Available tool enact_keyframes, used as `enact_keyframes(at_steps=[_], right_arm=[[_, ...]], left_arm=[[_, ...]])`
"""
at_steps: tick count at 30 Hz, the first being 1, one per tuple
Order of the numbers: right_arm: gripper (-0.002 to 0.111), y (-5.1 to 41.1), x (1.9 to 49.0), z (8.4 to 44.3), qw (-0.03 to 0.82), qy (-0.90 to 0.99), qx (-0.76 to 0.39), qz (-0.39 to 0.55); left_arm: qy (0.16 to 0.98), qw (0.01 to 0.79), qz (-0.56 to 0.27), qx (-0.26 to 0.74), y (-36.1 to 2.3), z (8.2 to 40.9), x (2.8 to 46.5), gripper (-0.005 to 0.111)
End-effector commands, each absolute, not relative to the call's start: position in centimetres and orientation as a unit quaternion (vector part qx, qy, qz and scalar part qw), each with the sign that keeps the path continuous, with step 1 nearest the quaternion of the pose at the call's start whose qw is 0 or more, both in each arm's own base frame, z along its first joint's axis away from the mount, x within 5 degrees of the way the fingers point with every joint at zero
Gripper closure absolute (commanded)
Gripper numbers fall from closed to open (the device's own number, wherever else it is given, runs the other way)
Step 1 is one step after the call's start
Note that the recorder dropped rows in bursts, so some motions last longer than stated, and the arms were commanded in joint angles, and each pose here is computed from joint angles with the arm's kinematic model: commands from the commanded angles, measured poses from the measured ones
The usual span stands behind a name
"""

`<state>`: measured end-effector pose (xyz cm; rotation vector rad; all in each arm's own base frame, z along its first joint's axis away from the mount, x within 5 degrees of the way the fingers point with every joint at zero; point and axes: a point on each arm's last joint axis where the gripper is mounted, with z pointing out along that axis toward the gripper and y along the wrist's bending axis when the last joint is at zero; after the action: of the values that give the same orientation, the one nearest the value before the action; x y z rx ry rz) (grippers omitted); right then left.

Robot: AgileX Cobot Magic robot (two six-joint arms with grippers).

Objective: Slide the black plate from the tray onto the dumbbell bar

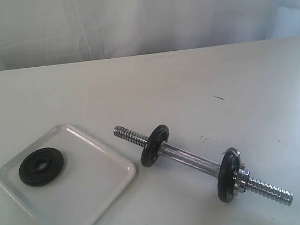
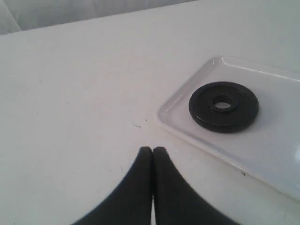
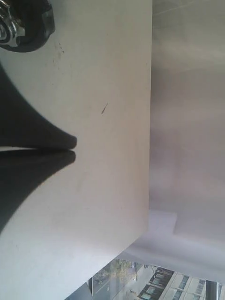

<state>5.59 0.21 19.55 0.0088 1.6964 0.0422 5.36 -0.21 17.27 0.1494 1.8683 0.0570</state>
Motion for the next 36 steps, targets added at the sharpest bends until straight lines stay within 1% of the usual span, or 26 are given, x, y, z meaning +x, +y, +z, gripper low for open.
enact_keyframes(at_steps=[1,3,7,8,10,11,18,24,28,32,36], right_arm=[[0.108,0.1,5.6,20.6,0.709,0.705,0.013,0.021],[0.108,0.0,5.6,21.6,0.749,0.662,0.021,0.023],[0.108,-0.3,5.2,23.4,0.808,0.579,0.077,0.077],[0.108,-0.3,5.2,23.4,0.808,0.577,0.083,0.087],[0.108,-0.3,5.2,23.5,0.806,0.575,0.094,0.101],[0.108,-0.3,5.1,23.9,0.808,0.571,0.099,0.110],[0.108,-0.1,4.1,27.5,0.804,0.573,0.096,0.126],[0.108,0.3,2.6,30.6,0.778,0.609,0.082,0.129],[0.108,0.4,1.5,32.9,0.769,0.627,0.056,0.109],[0.108,0.6,1.6,34.6,0.741,0.663,0.042,0.099],[0.108,0.7,2.8,36.5,0.717,0.690,0.038,0.096]], left_arm=[[0.769,0.638,-0.012,0.037,-0.4,18.2,5.6,0.107],[0.748,0.663,-0.036,0.013,-0.5,18.8,5.7,0.107],[0.713,0.697,-0.067,-0.022,-0.4,19.7,5.7,0.107],[0.712,0.698,-0.073,-0.028,-0.4,19.7,5.7,0.107],[0.712,0.691,-0.111,-0.061,-0.5,19.8,5.7,0.107],[0.710,0.690,-0.122,-0.067,-0.6,20.4,5.6,0.107],[0.715,0.684,-0.138,-0.045,-1.0,24.0,4.6,0.107],[0.725,0.672,-0.150,-0.021,-1.5,27.0,3.2,0.107],[0.742,0.656,-0.138,0.014,-1.7,28.6,1.9,0.107],[0.746,0.656,-0.107,0.035,-1.5,30.4,0.7,0.107],[0.763,0.639,-0.083,0.042,-1.3,31.6,1.0,0.107]])
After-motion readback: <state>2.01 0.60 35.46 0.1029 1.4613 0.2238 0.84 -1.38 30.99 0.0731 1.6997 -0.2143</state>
